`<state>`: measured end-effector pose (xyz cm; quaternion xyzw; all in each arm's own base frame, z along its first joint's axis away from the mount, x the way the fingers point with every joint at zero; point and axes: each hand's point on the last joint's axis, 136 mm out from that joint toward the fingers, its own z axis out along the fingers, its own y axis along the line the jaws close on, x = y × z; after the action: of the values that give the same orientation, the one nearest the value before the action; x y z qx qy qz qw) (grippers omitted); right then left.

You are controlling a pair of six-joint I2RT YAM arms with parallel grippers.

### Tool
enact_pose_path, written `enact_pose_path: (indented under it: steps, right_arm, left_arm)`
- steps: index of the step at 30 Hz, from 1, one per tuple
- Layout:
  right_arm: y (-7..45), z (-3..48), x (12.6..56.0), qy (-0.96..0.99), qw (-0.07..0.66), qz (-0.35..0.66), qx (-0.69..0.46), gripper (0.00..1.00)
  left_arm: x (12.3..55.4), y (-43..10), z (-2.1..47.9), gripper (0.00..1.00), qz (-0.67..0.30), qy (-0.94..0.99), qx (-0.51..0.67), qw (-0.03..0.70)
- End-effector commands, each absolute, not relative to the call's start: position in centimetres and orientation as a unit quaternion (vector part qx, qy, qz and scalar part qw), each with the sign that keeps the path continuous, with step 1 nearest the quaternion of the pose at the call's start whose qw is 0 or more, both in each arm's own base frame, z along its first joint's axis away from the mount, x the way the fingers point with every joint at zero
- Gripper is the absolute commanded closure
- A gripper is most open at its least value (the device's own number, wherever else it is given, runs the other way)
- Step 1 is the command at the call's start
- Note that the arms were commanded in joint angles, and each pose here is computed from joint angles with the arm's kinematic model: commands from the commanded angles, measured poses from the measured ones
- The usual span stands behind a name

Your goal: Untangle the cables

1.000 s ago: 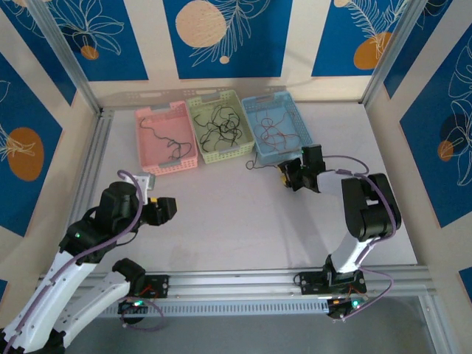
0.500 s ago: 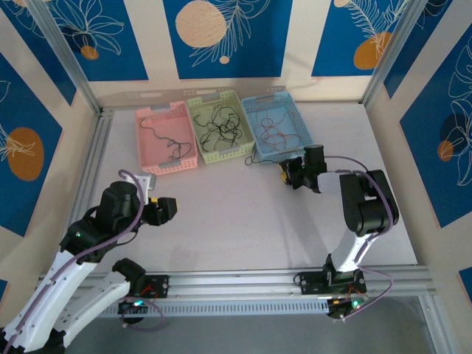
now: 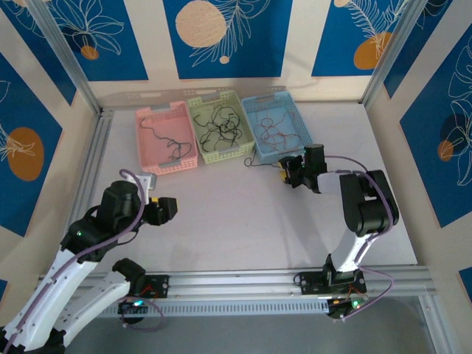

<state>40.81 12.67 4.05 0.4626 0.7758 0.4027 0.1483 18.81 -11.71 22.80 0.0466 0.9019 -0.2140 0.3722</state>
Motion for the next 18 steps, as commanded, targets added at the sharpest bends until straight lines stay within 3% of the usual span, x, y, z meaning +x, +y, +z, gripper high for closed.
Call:
enact_pose_path:
  steps: [1, 5, 10, 18]
  right_arm:
    - [13.6, 4.4, 41.9, 0.772, 0.140, 0.419, 0.457, 0.61]
    - [13.8, 3.5, 42.2, 0.775, 0.132, 0.416, 0.458, 0.67]
    - [13.9, 3.6, 41.7, 0.770, 0.131, 0.425, 0.458, 0.89]
    - [13.3, 7.0, 36.7, 0.794, 0.171, 0.394, 0.430, 1.00]
  left_arm:
    - [18.8, -11.5, 22.9, 0.33, -0.209, 0.902, 0.049, 0.374]
    - [18.9, -11.6, 22.8, 0.33, -0.209, 0.903, 0.049, 0.372]
    - [18.9, -11.5, 22.8, 0.33, -0.208, 0.903, 0.049, 0.372]
    - [18.8, -11.5, 22.9, 0.33, -0.211, 0.901, 0.048, 0.376]
